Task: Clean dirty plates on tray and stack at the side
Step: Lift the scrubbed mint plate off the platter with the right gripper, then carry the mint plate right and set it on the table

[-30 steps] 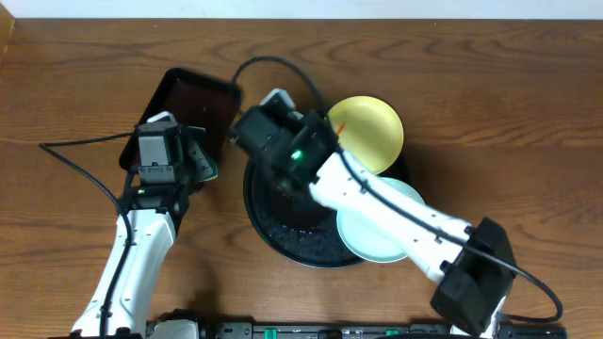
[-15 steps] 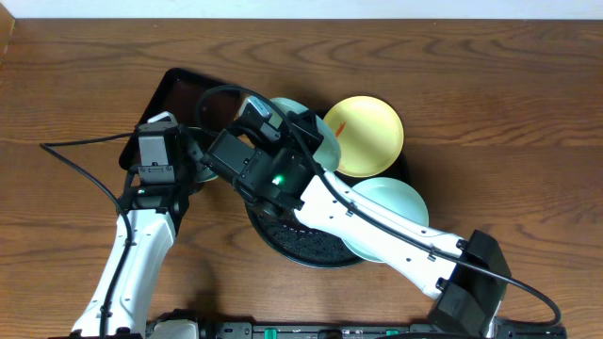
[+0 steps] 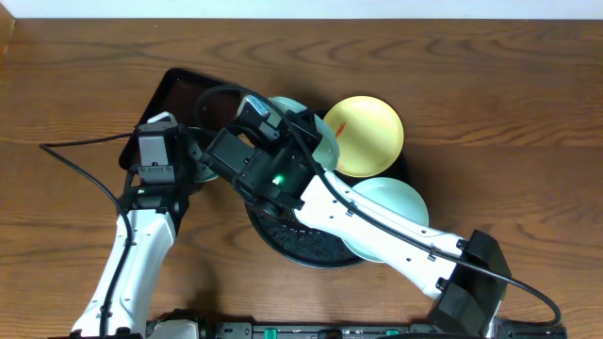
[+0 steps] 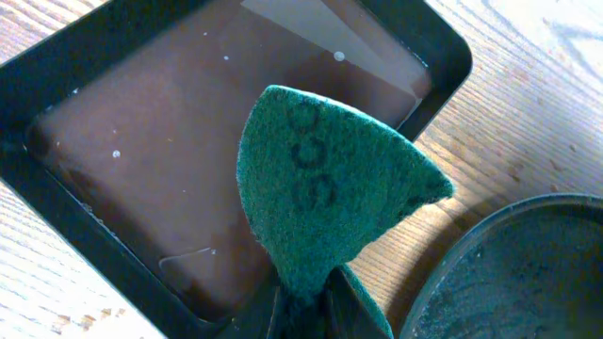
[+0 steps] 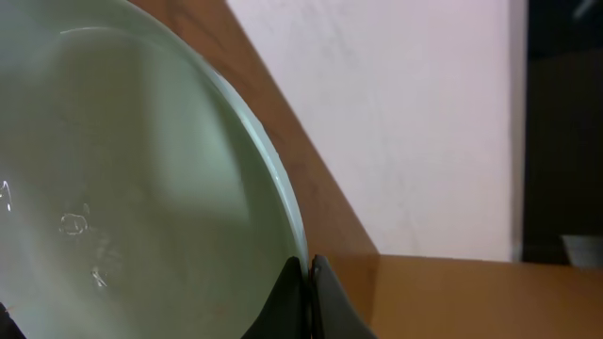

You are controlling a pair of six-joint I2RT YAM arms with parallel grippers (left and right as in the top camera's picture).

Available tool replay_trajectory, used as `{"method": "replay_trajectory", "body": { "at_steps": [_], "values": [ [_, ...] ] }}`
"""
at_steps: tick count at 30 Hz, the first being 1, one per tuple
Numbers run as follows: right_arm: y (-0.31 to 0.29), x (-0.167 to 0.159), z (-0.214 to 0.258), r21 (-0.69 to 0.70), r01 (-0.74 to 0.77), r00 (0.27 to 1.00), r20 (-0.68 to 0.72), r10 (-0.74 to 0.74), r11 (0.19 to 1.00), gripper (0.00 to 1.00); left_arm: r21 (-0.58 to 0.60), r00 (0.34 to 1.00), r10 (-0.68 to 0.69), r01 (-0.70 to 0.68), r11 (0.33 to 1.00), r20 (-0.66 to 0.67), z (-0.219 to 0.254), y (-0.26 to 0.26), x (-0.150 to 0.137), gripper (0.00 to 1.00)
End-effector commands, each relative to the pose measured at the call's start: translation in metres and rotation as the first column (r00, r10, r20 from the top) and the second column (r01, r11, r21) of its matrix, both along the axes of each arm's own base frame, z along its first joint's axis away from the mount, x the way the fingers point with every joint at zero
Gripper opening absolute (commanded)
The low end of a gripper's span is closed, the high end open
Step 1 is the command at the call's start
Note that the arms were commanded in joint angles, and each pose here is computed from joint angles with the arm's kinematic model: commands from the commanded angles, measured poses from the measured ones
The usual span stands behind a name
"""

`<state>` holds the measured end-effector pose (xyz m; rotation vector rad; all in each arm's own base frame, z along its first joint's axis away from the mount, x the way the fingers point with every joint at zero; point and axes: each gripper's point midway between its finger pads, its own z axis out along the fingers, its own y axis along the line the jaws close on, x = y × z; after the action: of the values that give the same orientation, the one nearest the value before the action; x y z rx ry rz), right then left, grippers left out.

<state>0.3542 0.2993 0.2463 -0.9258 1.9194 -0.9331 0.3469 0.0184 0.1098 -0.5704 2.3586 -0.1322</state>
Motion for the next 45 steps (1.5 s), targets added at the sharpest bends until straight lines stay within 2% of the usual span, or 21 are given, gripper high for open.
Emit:
{"method": "replay_trajectory", "body": {
  "at_steps": [1,8,14,18,22,28,32,36,38,40,45],
  "values": [
    [0.002,0.001,0.016,0.084,-0.013,1.0,0.001,0.013,0.996,0.01,-0.012,1.0,0.02,-0.02,1.0,0.008,0.003,0.002,-0.001,0.07],
    [-0.006,0.009,0.017,0.098,0.016,1.0,0.007,-0.017,0.995,0.01,-0.012,1.0,0.02,-0.02,1.0,0.008,0.003,0.002,-0.001,0.08],
    [-0.013,0.015,0.017,0.175,0.067,0.997,0.023,-0.072,0.982,0.01,-0.012,1.0,0.02,-0.02,1.0,0.007,0.003,0.002,-0.001,0.08],
    [-0.013,0.021,0.002,0.247,0.069,0.997,-0.062,-0.055,0.967,0.01,-0.012,1.0,0.02,-0.02,1.0,0.007,0.003,0.002,-0.001,0.07],
    [-0.014,0.03,-0.02,0.388,0.114,0.98,-0.195,-0.039,0.914,0.01,-0.012,1.0,0.02,-0.02,1.0,0.006,0.002,0.002,-0.001,0.07],
    [-0.042,0.049,-0.049,0.581,0.296,0.898,-0.441,-0.013,0.758,0.01,-0.012,1.0,0.02,-0.02,1.0,0.003,0.002,0.002,-0.001,0.07],
    [-0.064,0.059,-0.054,0.709,0.43,0.788,-0.597,0.15,0.559,0.01,-0.012,1.0,0.02,-0.02,1.0,0.003,0.002,0.002,-0.001,0.08],
    [-0.107,0.079,-0.044,0.771,0.523,0.745,-0.621,0.243,0.364,0.01,-0.013,1.0,0.02,-0.02,1.0,0.003,0.002,0.002,-0.001,0.08],
    [-0.139,0.091,-0.039,0.784,0.554,0.751,-0.616,0.238,0.281,0.01,-0.013,1.0,0.02,-0.02,1.0,0.003,0.002,0.002,-0.001,0.07],
    [-0.181,0.104,-0.04,0.78,0.588,0.764,-0.622,0.168,0.214,0.01,-0.013,1.0,0.02,-0.02,1.0,0.003,0.002,0.002,-0.001,0.07],
    [-0.264,0.111,-0.054,0.754,0.648,0.756,-0.653,0.027,0.109,0.01,-0.013,1.0,0.02,-0.02,1.0,0.003,0.002,0.002,-0.001,0.07]
  ]
}}
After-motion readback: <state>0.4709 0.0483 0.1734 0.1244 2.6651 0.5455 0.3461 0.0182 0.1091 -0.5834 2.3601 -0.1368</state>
